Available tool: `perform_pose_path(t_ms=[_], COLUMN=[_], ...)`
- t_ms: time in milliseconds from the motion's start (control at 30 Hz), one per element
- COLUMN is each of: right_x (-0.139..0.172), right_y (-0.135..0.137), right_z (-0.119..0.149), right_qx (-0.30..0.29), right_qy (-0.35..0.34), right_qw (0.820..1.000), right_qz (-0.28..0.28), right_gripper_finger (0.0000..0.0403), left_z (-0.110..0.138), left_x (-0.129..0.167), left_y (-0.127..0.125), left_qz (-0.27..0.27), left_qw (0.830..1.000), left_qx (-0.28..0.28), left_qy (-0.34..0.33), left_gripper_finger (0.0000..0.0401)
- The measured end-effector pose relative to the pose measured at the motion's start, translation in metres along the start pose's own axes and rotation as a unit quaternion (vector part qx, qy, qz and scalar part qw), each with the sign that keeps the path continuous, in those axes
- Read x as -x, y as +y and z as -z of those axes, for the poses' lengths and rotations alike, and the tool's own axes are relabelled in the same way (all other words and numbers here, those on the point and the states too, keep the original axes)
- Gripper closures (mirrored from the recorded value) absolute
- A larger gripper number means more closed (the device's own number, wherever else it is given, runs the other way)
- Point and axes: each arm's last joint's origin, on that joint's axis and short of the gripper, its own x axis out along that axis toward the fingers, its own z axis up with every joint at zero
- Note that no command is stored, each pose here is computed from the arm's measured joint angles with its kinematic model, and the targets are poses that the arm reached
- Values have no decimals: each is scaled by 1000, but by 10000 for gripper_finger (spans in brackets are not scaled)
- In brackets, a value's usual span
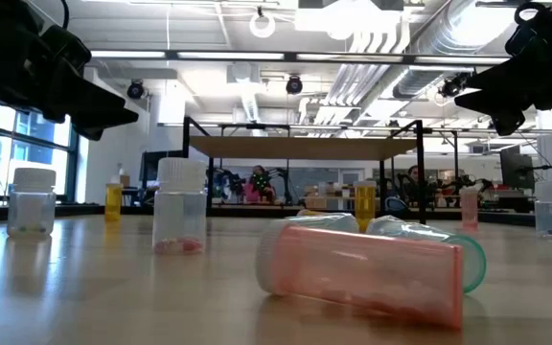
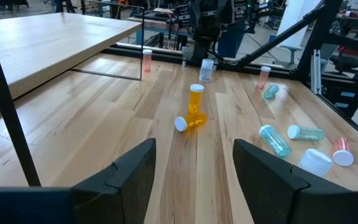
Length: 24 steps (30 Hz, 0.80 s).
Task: Pick and place medicine bottles onto shelf by color
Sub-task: Put the transparent pill bottle on the shelf
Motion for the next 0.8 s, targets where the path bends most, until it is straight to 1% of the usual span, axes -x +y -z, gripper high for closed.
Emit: perform_pose_path(t_ms=[800], right_x=[0], right_y=[0], right_z=[0], right_qx=[0], right_qy=[0], right_qw=[1000], right_qz=[0], right_gripper_finger=[237], left_z=[0], left_x=[0], left_y=[0], left_qz=[0], left_qw=[1000], left_qx=[0], left_qy=[0], left_gripper_finger=[197])
